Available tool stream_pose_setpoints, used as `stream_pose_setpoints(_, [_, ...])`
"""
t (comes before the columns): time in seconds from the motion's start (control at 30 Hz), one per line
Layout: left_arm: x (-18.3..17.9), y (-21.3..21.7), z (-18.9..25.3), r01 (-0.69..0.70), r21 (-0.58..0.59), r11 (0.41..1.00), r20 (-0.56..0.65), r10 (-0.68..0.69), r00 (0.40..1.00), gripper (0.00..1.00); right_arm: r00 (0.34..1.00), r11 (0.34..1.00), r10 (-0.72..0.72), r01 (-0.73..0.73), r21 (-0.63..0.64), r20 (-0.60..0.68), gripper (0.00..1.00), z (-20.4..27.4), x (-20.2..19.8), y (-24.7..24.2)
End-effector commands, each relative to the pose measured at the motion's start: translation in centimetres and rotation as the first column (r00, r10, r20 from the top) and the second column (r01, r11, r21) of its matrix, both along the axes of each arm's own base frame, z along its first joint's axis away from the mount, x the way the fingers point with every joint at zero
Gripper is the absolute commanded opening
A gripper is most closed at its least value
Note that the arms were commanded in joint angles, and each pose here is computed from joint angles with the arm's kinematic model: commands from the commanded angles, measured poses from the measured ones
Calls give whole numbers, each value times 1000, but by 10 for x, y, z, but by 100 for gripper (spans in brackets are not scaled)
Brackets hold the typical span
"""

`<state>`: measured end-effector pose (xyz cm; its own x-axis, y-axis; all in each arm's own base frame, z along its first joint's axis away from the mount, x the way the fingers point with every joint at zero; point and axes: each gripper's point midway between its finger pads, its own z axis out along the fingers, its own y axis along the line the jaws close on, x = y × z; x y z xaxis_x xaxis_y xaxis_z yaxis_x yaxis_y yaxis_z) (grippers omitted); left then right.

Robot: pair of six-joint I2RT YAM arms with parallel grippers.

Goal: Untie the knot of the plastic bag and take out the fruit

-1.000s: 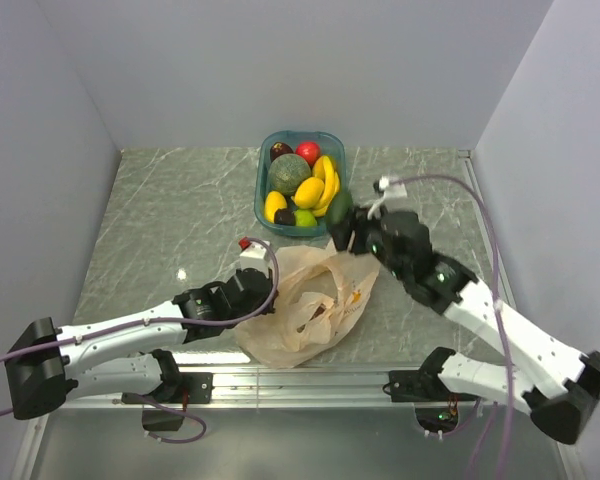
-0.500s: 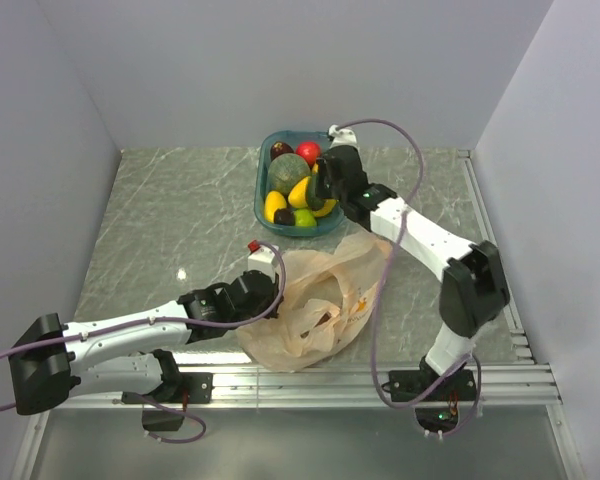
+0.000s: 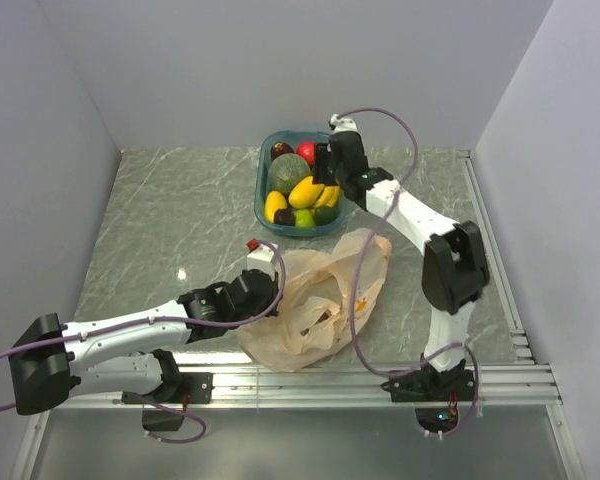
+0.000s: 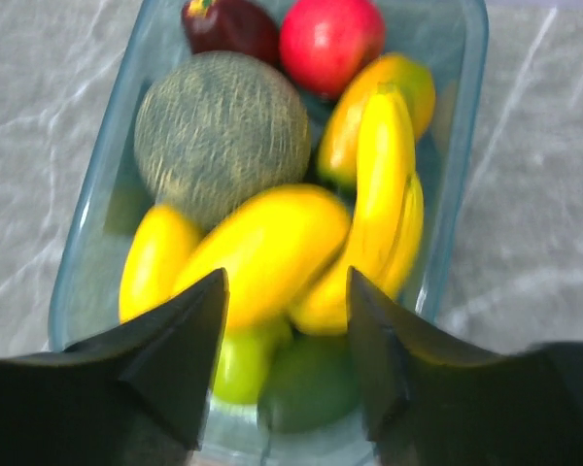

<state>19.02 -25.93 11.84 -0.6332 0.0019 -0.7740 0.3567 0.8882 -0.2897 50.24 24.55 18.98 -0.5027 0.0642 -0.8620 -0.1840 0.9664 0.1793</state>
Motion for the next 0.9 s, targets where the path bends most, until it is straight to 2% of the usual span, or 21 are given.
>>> stream_pose_setpoints(0.0, [12,-8,29,-11,-38,999,76,14,997,1,989,994,109,-112,20,99,66,74,-46,-3])
stream_pose_setpoints(0.07, [16,-8,31,-15,-23,1000,96,17,995,1,990,990,138,-136,-44,43,73,56,-75,-11])
stream_pose_setpoints(0.1, [19,-8,33,-19,-21,1000,106,21,994,1,986,989,148,-145,-41,78,74,74,-92,-16])
stream_pose_setpoints(0.13, [22,-7,35,-29,-14,999,120,30,992,1,984,983,173,-170,-74,38,74,55,-111,-21])
stream_pose_setpoints(0.17, [24,-6,35,-23,7,1000,139,22,990,1,982,980,184,-181,-81,38,74,56,-122,-24])
stream_pose_setpoints(0.23, [34,-7,41,-41,15,999,176,38,984,1,979,980,192,-187,-70,65,74,72,-151,-36])
stream_pose_setpoints(0.27, [40,-6,45,-48,35,998,203,40,978,0,978,976,207,-204,-74,34,74,57,-168,-37])
stream_pose_setpoints(0.3, [48,-9,53,-56,25,998,224,49,973,1,977,978,206,-203,-56,57,74,68,-185,-45])
stream_pose_setpoints(0.33, [53,-12,58,-55,21,998,240,49,969,1,978,977,207,-205,-54,23,72,51,-200,-48])
stream_pose_setpoints(0.37, [59,-18,64,-33,34,999,263,23,965,1,973,974,225,-224,-31,53,71,60,-218,-47])
stream_pose_setpoints(0.43, [72,-27,82,-18,11,1000,322,13,947,1,971,971,240,-240,-17,1,70,37,-244,-47])
stream_pose_setpoints(0.47, [77,-35,95,0,-12,1000,350,4,937,2,962,962,273,-273,3,18,70,40,-262,-42])
stream_pose_setpoints(0.57, [85,-65,117,108,-27,994,428,-86,900,10,970,969,242,-241,55,-10,69,19,-282,-46])
stream_pose_setpoints(0.6, [85,-75,115,140,-19,990,430,-119,895,18,969,964,246,-247,94,17,69,26,-289,-47])
stream_pose_setpoints(0.67, [90,-80,130,131,-31,991,441,-104,892,27,970,959,242,-242,148,19,68,22,-296,-46])
stream_pose_setpoints(0.73, [91,-74,135,87,-45,995,427,-59,902,49,976,959,213,-216,182,35,66,27,-299,-53])
stream_pose_setpoints(0.77, [86,-66,136,62,-67,996,399,-30,916,64,982,963,186,-191,189,43,66,29,-298,-57])
stream_pose_setpoints(0.8, [84,-60,136,39,-81,996,381,-5,925,72,987,970,155,-160,182,41,65,28,-297,-63])
stream_pose_setpoints(0.83, [84,-51,135,-33,-132,991,337,76,938,78,989,972,145,-150,180,42,65,27,-296,-66])
stream_pose_setpoints(0.87, [77,-37,119,-73,-82,994,275,93,957,82,989,973,139,-146,181,48,64,28,-296,-67])
